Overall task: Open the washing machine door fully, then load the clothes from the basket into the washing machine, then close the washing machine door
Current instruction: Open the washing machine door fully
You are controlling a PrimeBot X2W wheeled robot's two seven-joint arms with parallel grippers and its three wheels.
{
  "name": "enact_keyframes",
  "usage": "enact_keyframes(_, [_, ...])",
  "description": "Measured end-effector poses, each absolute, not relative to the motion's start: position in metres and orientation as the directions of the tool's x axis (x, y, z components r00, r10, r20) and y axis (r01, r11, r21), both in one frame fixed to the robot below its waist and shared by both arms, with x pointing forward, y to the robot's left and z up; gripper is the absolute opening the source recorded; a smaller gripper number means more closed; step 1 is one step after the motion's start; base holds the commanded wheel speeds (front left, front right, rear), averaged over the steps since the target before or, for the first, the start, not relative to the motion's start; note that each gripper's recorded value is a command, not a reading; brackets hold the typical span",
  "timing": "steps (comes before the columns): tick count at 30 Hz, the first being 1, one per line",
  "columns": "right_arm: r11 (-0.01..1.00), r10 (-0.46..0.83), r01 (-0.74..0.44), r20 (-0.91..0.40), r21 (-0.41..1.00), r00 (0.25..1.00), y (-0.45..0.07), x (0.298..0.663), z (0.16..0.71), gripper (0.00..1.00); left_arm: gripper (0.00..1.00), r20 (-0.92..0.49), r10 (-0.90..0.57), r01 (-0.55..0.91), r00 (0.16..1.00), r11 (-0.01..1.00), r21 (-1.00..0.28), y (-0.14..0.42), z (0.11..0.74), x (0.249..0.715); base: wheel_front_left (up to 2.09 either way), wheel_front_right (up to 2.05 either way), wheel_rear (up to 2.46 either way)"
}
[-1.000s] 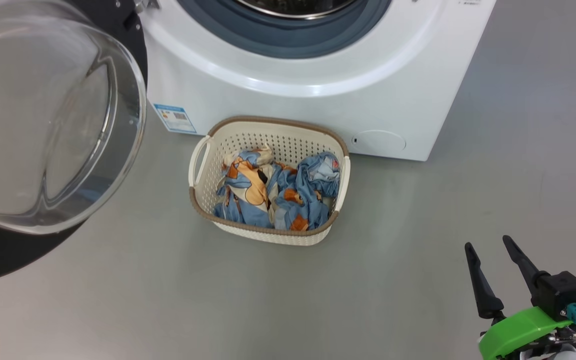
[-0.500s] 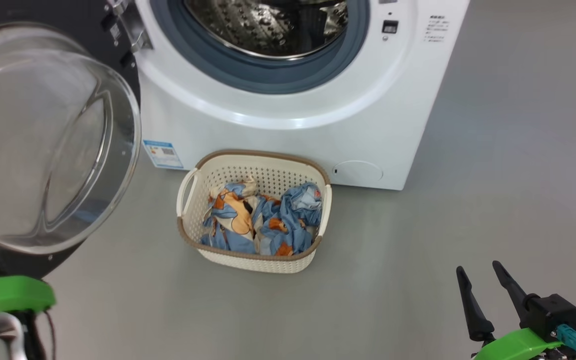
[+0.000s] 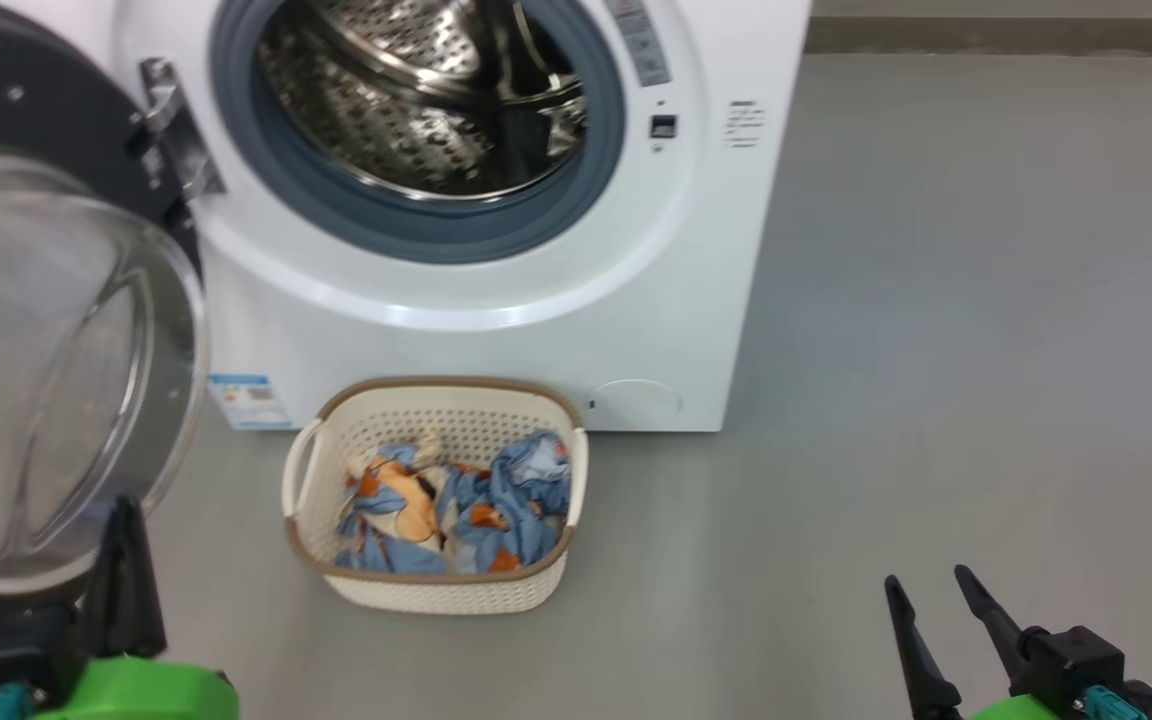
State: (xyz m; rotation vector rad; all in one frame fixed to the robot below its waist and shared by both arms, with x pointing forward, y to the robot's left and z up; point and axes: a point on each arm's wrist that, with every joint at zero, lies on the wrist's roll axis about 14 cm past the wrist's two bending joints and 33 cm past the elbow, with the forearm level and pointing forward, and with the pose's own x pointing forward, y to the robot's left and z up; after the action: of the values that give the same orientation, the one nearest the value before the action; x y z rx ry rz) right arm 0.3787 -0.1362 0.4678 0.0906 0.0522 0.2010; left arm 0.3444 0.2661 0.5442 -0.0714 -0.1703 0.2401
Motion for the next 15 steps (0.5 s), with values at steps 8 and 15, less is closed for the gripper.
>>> enact_keyframes(8, [0.986, 0.14, -0.141, 0.015, 0.094, 0.99, -0.156, 0.365, 0.486, 1.0, 0.0, 0.119, 0.117, -0.104, 0.986, 0.988, -0.11, 0.216, 0.53, 0.346, 0.0, 0.0, 0.0])
enact_keyframes(15, [0.992, 0.086, -0.087, 0.019, 0.093, 0.996, -0.174, 0.351, 0.487, 1.0, 0.09, 0.108, 0.026, -0.013, 0.994, 0.993, -0.117, 0.184, 0.525, 0.352, 0.0, 0.0, 0.0])
